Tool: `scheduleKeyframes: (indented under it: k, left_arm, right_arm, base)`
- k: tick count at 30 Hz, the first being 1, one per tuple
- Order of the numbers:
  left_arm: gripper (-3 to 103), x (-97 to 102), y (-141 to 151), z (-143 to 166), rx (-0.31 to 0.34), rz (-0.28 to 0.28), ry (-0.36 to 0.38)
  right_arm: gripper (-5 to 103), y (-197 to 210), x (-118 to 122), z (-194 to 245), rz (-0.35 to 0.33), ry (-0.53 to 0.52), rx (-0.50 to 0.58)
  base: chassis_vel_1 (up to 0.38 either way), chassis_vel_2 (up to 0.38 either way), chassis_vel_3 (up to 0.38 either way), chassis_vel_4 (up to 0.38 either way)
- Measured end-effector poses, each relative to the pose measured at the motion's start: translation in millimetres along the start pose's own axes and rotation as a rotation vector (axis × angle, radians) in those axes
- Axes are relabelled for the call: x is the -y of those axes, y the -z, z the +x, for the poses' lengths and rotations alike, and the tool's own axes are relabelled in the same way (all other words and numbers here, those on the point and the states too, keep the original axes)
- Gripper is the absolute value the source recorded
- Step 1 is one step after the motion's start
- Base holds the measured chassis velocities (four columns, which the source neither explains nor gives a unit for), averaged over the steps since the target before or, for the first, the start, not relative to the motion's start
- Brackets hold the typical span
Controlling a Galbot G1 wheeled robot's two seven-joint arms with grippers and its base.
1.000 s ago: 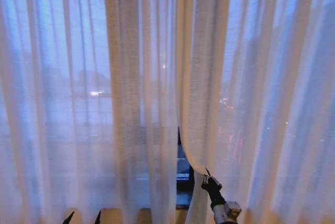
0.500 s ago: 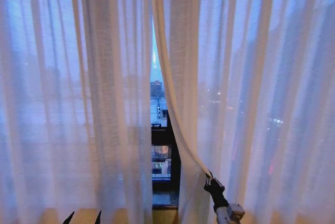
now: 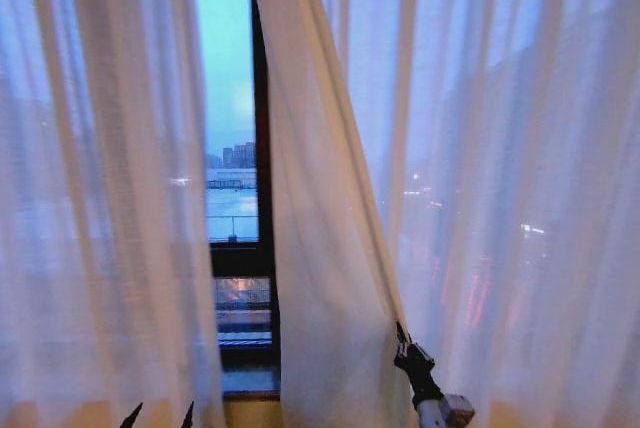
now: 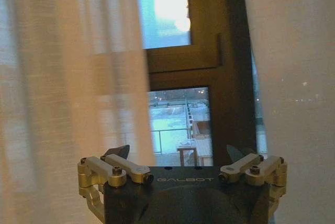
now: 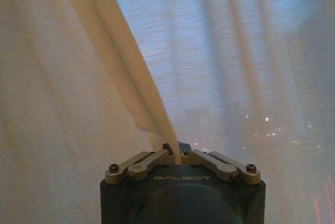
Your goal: Open the curtains by pulling them apart, changing their state from closed to fully open.
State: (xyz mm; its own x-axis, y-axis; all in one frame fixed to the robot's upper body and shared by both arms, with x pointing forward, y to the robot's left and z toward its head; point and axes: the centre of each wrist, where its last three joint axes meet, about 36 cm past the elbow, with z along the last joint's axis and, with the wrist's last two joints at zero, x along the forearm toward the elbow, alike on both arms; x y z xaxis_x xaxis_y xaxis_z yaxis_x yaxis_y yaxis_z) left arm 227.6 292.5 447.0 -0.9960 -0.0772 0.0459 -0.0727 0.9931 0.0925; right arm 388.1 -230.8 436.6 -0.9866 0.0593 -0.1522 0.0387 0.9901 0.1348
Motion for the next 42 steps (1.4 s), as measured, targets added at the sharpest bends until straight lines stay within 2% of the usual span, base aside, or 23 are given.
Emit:
scheduleKeyframes:
  k: [42]
  left_arm:
    - [100, 0.3, -2.6, -3.0, -0.003, 0.003, -0.005]
  right_arm:
    - [0, -4.8, 5.7, 2.3, 0.006, -0.004, -0.006]
  base:
    - [-0.352, -0.349, 0.354, 0.354]
